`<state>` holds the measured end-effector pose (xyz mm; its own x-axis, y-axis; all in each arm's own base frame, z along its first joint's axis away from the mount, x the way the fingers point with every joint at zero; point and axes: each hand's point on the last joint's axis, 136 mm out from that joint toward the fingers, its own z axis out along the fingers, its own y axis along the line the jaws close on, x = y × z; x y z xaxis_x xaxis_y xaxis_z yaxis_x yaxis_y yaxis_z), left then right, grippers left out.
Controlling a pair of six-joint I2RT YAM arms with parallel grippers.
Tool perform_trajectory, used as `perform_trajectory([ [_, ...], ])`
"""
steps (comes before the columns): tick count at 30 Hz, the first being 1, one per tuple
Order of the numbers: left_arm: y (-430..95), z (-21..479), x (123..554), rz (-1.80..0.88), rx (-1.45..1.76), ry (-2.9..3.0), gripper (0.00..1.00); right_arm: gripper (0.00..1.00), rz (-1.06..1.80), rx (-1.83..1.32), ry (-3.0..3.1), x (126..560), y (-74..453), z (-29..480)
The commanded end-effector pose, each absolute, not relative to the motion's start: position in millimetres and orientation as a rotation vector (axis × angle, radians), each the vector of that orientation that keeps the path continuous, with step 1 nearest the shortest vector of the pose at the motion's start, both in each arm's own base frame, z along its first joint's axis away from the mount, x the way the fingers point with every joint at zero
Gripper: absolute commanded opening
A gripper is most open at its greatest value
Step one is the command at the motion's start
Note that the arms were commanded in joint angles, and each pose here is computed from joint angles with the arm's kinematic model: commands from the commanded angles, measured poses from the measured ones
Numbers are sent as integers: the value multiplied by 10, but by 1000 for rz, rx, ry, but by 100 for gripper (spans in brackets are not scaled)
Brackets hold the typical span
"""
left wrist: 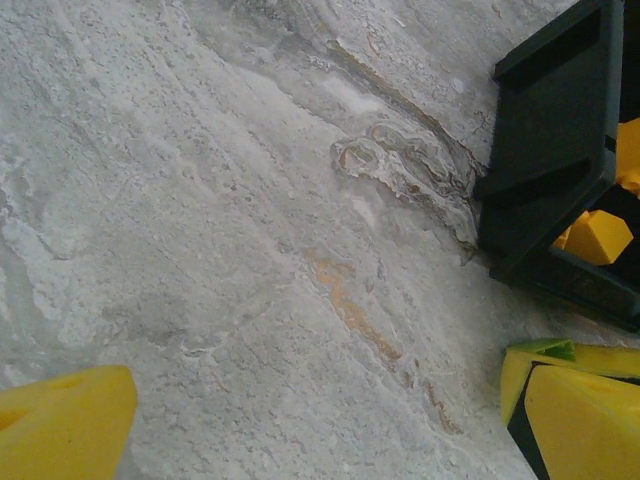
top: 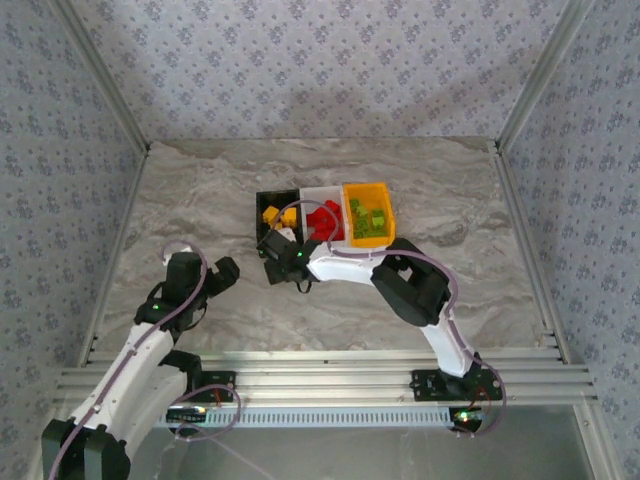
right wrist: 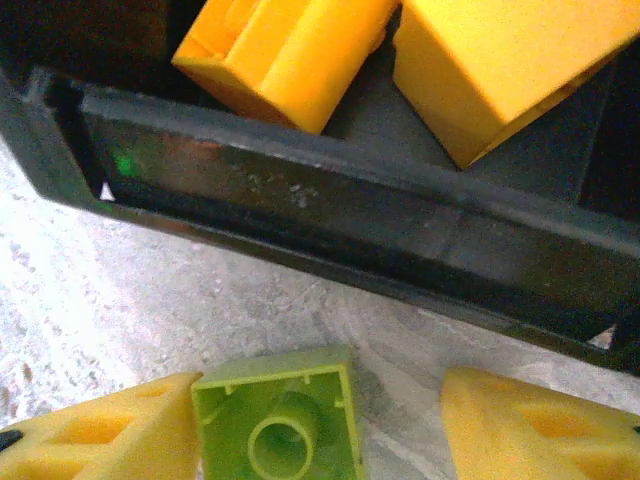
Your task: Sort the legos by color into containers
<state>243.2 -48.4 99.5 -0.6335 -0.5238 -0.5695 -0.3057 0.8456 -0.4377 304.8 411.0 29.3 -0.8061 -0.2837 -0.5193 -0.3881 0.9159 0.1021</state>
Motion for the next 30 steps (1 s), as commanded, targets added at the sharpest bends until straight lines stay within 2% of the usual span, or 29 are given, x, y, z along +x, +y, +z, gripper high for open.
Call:
perform_trajectory([
  [1, -514, 1083, 2447, -432, -612, 2278, 100, 56, 202, -538, 2586, 3005, 4081, 194],
  [5, -545, 1121, 2466, -458, -607, 2270, 100, 39, 238, -543, 2556, 2992, 4096, 281],
  [9, -591, 1156, 2484, -490, -598, 2264, 100, 31, 324, -520, 2491, 2943, 4051, 546],
  [13, -608, 1184, 2503, -500, -594, 2262, 100, 30, 410, -459, 2411, 2816, 3842, 956],
  [18, -637, 1181, 2537, -515, -596, 2264, 100, 30, 352, -338, 2363, 2806, 3196, 1351],
  [26, -662, 1128, 2563, -523, -606, 2278, 100, 30, 250, 25, 2453, 3453, 2277, 1340],
  [30, -660, 1125, 2549, -521, -605, 2281, 100, 32, 151, 112, 2490, 3815, 2066, 1254],
])
